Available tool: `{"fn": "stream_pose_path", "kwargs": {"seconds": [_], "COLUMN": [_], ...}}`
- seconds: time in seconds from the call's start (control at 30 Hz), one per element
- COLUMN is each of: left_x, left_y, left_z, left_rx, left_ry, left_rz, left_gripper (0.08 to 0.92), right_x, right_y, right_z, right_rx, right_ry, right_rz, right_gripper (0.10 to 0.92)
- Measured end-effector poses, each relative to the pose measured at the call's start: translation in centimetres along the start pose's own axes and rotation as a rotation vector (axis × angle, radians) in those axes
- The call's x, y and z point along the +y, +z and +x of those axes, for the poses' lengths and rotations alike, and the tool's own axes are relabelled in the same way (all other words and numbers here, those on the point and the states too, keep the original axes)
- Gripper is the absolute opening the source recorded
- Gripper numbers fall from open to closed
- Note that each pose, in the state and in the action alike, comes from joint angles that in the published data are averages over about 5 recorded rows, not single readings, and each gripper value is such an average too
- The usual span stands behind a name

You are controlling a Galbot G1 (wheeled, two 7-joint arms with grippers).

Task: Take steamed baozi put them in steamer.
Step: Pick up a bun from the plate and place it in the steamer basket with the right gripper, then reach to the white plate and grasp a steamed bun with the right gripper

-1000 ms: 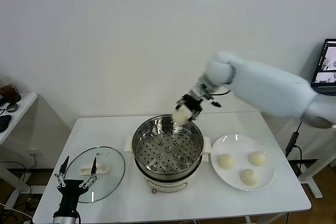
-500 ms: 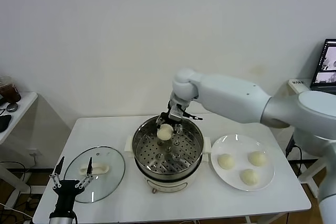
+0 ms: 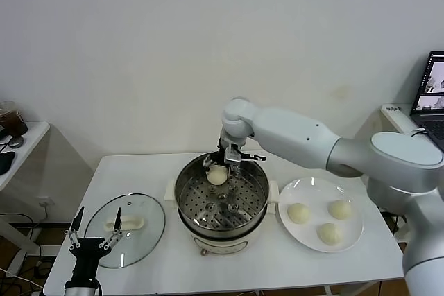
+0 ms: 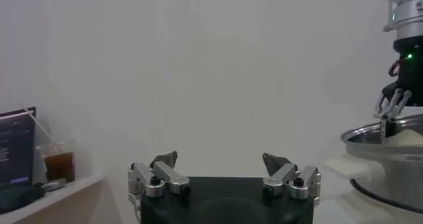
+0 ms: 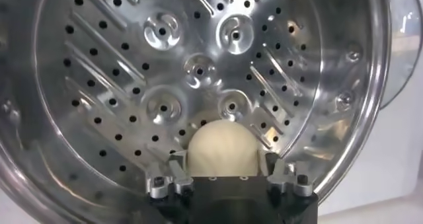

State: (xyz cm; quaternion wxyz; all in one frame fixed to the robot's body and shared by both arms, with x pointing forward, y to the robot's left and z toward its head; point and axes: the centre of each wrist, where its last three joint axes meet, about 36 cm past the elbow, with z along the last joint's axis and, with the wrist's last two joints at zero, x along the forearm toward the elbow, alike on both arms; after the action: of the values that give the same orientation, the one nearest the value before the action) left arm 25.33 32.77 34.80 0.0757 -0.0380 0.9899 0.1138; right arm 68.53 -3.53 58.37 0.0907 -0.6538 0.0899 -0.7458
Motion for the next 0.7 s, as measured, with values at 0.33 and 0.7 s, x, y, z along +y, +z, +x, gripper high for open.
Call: {"fn": "stream_pose_path", "kwargs": {"seconds": [0.33,0.7], "left_x": [0.3,0.4], "left_y": [-0.5,-1.4], "left_z": [-0.1,-0.8], "left_rx": [-0.001,0.03], "left_ry": [-0.004,-0.01], "left_rz": [-0.006,0.002], "left_gripper": [0.823,0.823], "right_x": [0.7,10.7], "right_y": [-1.1,-3.9], "right_z": [5.0,12.9], "right_rx": [0.002,0.122], "right_ry": [0.085,0.087], "right_rz": [-0.126,-0.734], "right_gripper": [0.823,0.823]}}
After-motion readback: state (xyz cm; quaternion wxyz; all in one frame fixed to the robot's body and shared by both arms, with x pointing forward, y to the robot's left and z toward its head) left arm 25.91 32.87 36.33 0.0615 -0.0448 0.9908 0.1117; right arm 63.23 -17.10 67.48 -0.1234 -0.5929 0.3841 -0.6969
